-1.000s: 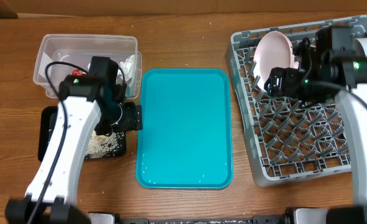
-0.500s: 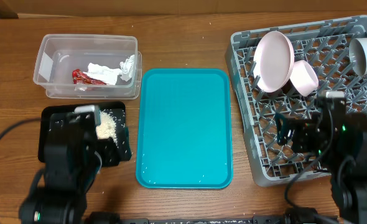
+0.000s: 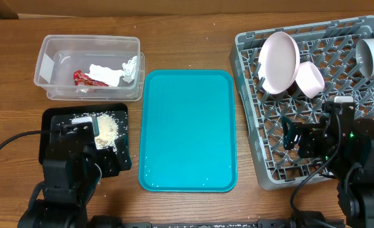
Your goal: Sort waste into correct bins and load items into the dishwasher
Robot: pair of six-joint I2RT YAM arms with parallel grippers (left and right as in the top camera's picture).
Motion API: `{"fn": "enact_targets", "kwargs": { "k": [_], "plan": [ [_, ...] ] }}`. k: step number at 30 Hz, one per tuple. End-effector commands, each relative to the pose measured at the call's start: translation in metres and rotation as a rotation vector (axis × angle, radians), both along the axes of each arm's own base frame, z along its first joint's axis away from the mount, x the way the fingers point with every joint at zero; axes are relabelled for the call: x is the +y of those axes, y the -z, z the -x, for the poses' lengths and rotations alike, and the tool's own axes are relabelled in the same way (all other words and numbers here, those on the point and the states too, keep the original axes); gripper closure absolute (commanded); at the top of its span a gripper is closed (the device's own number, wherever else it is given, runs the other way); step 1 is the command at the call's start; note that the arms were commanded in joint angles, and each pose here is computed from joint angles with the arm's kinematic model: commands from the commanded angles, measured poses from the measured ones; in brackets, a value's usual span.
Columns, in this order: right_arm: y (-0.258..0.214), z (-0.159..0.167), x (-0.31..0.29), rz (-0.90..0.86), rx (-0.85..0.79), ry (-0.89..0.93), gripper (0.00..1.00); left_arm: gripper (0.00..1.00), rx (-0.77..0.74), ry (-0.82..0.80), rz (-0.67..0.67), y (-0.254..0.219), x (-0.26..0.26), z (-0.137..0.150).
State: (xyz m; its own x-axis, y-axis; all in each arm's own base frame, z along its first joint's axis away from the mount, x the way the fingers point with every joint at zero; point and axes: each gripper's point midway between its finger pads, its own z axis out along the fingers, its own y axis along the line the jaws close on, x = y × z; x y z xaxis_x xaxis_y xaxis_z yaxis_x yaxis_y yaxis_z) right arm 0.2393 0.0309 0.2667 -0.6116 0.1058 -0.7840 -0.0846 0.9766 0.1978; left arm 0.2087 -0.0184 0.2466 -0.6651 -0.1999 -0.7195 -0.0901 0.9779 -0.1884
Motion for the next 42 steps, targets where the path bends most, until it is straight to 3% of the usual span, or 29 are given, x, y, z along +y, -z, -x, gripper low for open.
{"fn": "enact_targets", "kwargs": {
  "k": [1,18,27,42],
  "plan": [
    [0.002,0.0,-0.002,0.0,0.003,0.01,0.0,0.0,0.008,-0.012,0.003,0.003,0.0,0.0],
    [0.0,0.02,-0.003,0.015,-0.032,0.017,0.0,0.01,0.008,-0.012,0.003,0.003,0.0,0.0],
    [-0.01,0.03,-0.003,0.032,-0.253,0.022,0.0,0.0,0.008,-0.012,0.003,0.003,0.0,0.0],
    [0.018,0.006,-0.001,0.01,-0.709,0.028,0.0,0.0,0.008,-0.012,0.003,0.003,0.0,0.0]
  ]
}}
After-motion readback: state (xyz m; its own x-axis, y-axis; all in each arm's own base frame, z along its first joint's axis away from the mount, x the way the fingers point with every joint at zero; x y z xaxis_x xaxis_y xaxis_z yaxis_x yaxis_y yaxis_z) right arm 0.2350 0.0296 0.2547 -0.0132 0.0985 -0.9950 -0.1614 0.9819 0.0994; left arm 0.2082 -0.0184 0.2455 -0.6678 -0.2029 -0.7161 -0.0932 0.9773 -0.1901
